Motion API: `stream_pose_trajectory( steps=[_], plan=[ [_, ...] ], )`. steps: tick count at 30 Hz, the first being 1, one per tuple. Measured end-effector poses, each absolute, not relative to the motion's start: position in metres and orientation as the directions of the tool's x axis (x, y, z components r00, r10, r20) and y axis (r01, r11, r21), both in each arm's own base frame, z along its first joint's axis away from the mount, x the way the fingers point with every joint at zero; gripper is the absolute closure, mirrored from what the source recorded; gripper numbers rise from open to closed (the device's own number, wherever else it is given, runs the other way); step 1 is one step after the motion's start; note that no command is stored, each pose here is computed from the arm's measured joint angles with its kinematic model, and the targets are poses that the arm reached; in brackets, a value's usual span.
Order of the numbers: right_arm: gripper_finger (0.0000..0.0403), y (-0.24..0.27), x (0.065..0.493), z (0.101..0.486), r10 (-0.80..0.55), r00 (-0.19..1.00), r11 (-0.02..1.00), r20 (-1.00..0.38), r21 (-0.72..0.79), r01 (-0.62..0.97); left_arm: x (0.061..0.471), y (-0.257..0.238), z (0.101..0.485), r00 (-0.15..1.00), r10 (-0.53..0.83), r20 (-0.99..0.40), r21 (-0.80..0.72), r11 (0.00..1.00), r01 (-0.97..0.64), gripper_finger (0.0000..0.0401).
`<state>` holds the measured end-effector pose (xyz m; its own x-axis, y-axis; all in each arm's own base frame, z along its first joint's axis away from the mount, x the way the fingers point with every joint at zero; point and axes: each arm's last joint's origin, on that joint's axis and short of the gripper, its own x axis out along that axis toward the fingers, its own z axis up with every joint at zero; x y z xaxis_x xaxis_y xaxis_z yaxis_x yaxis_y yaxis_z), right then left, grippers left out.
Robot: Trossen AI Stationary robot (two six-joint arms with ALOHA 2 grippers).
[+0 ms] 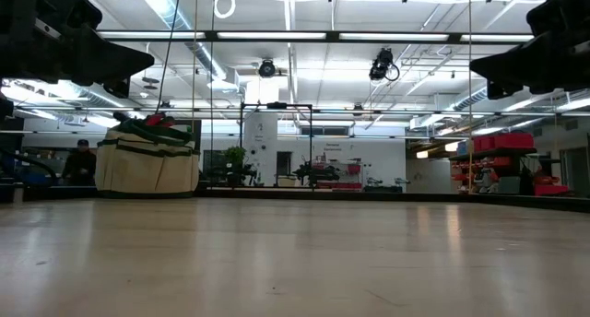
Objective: Pick & Place Garden tools in Gardening bag
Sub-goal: Return to Home Position
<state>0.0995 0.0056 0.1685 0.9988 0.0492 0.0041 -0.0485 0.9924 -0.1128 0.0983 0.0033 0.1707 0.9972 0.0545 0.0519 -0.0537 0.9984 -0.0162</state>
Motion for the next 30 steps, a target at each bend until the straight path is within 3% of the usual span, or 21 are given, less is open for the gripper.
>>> stream_pose_trajectory(
  steps=[30],
  plan=[
    [0.0399,0.0029,0.0965,0.1712,0.023,0.999,0.993,0.039,-0.116,-0.018,0.0982,0.0033,0.1707,0.997,0.054,0.052,-0.016,0.998,-0.053,0.0376]
  ],
)
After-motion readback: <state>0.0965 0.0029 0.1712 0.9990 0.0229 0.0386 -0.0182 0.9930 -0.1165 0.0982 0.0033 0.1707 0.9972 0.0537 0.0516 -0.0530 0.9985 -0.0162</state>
